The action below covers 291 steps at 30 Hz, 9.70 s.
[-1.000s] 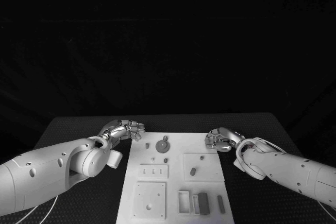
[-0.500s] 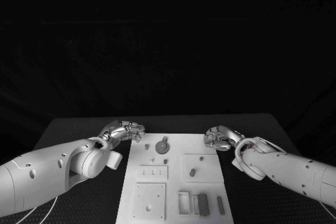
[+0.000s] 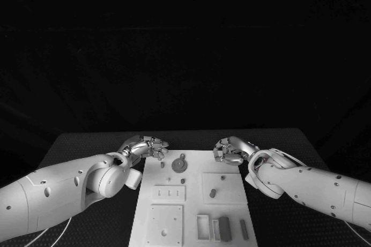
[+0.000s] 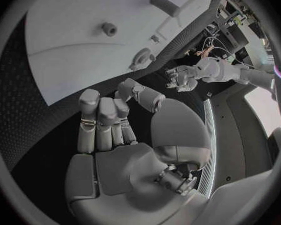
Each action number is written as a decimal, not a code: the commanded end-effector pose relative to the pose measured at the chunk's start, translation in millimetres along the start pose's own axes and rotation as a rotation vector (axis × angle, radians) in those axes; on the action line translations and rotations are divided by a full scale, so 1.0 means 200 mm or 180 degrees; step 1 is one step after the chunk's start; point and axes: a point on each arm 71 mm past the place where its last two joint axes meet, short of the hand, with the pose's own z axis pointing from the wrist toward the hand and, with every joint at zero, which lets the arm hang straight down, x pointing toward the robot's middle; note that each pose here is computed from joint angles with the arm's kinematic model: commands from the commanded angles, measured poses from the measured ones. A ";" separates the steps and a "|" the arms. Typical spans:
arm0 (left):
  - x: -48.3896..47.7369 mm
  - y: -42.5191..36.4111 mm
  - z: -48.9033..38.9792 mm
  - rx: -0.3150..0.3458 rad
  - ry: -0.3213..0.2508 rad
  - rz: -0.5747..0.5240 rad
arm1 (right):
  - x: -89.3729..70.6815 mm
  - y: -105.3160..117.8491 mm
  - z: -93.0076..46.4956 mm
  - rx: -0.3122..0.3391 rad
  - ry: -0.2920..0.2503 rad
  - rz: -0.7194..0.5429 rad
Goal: Assemble the parts on the task board
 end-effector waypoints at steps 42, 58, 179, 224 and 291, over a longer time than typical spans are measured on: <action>0.264 0.013 0.052 -0.0504 0.0644 0.0619 | 0.18 0.53 0.02 -0.0649 0.0118 -0.0490; 0.287 0.010 0.059 -0.0495 0.0684 0.0607 | 0.20 0.55 0.02 -0.0682 0.0181 -0.0491; 0.168 0.080 -0.061 -0.1091 0.0517 0.2071 | -0.18 -0.26 0.13 0.0184 -0.0026 0.1433; 0.317 0.187 -0.004 -0.1296 0.0943 0.3291 | -0.11 -0.13 0.15 0.0055 0.0093 0.1298; 0.315 0.186 0.024 -0.1275 0.0906 0.3422 | -0.10 -0.12 0.16 0.0052 0.0102 0.1259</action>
